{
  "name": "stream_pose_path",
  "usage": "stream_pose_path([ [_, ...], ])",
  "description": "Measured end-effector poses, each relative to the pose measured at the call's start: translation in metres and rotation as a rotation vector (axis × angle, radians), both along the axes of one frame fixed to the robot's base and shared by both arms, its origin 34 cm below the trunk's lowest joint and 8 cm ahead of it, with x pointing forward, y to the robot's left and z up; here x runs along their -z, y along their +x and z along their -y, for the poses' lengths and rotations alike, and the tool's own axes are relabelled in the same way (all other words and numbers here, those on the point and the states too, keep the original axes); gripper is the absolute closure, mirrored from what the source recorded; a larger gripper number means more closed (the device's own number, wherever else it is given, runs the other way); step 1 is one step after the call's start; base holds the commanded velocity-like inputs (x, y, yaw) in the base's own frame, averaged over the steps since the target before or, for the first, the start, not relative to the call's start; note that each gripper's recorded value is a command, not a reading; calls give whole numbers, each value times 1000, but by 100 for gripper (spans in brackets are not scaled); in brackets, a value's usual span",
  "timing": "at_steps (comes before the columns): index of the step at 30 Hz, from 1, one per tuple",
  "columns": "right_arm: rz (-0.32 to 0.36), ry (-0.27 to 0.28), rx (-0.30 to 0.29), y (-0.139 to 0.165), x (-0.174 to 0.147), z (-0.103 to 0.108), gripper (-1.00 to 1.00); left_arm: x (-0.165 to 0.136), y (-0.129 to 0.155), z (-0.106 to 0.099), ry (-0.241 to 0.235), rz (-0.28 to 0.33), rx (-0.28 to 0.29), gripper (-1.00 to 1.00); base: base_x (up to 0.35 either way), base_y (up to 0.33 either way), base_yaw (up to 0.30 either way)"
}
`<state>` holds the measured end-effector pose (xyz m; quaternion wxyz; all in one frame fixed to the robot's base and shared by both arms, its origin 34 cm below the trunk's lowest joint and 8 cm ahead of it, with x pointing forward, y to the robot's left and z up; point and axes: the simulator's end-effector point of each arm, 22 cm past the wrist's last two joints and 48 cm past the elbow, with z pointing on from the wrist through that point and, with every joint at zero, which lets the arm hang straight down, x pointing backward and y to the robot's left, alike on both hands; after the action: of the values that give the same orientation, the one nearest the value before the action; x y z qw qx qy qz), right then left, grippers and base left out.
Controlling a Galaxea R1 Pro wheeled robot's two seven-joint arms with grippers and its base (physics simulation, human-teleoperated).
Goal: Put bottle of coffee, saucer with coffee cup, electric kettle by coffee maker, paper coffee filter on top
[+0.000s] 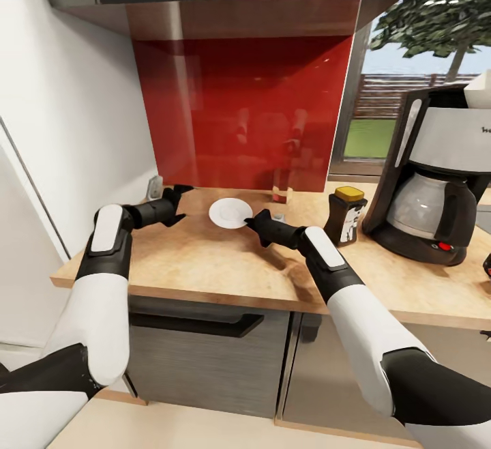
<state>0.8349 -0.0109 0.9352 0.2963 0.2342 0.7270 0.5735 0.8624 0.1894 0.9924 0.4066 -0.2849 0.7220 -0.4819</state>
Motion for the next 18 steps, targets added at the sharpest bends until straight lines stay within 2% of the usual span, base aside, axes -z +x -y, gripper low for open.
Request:
stream_pose_path([
  [5,5,-12,2,1,2,1,100,-13,-1,-4,5,31,-10,-100,-206,0,0],
  [13,2,-29,4,1,3,3,100,-16,-1,-5,7,40,-12,-100,-317,0,0],
  [16,20,-26,4,1,-4,3,100,-16,-2,-3,10,38,2,-100,-310,0,0],
  [18,46,-22,4,1,-16,3,100,-14,-6,2,19,33,32,-100,-190,0,0],
])
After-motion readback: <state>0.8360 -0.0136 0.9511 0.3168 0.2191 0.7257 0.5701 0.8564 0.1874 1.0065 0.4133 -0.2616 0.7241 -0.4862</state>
